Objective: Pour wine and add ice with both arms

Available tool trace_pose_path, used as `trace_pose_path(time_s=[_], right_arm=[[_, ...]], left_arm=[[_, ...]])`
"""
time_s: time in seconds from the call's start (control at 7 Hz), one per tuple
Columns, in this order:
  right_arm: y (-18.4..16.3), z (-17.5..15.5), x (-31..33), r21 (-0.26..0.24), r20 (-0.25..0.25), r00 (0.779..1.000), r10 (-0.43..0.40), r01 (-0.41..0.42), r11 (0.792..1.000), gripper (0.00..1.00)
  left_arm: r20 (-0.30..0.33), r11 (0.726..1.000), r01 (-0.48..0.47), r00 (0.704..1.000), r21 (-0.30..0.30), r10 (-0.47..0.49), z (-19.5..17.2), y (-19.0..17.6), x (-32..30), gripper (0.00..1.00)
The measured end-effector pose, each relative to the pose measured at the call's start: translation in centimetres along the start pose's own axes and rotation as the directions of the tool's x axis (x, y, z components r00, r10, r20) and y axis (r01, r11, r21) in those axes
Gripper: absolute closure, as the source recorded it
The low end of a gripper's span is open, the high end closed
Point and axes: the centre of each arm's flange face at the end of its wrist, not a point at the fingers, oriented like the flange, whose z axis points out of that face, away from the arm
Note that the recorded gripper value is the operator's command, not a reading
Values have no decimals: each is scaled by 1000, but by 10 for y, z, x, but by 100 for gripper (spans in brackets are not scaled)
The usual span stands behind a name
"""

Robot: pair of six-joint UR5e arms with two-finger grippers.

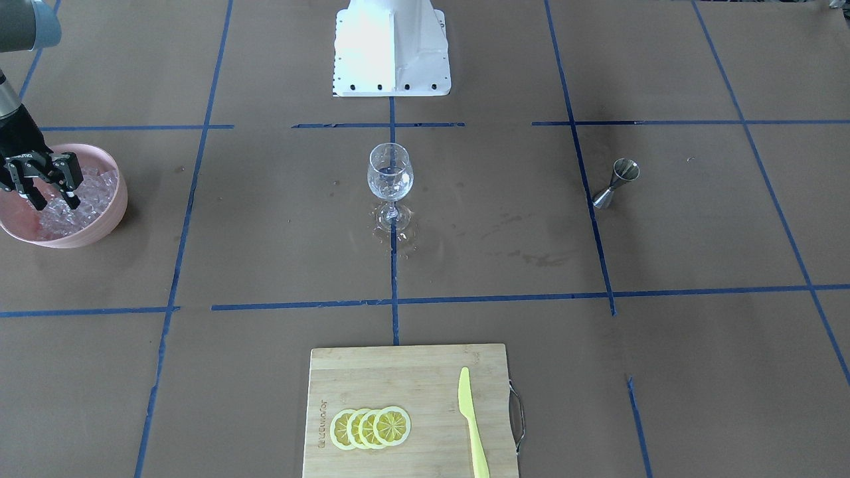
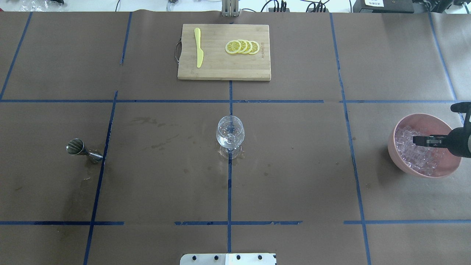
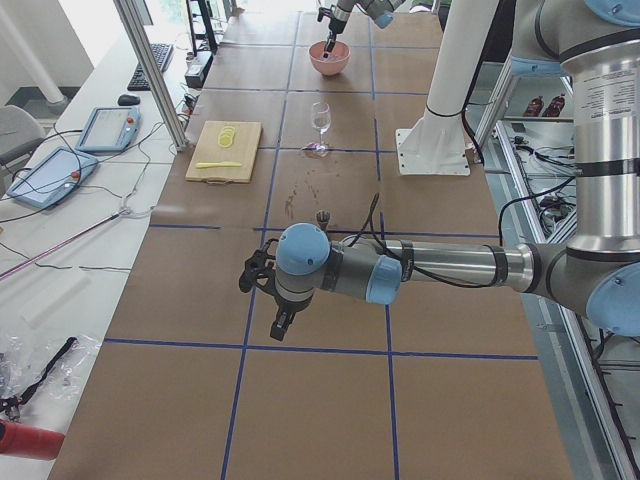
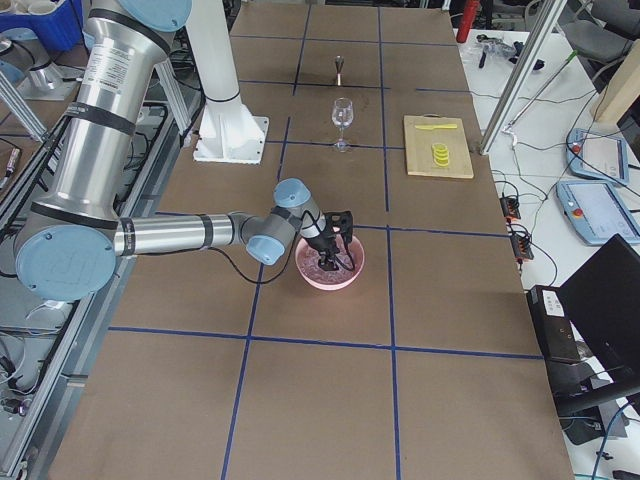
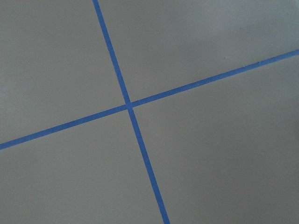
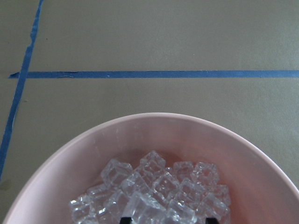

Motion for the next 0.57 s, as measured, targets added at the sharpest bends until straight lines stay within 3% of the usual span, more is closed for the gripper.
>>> trace_pose_path(time_s=[0.14,0.57], right_arm=[[0,1,1,-1,-2,1000,-1,1,1000,100],[-3,-6,-6,-5,21,999,-31,31,999,100]], left_arm=[[0,1000,-1,1000,0,1,0,0,0,0],[0,1000,-2,1000,2,2,-1,-1,1,0]])
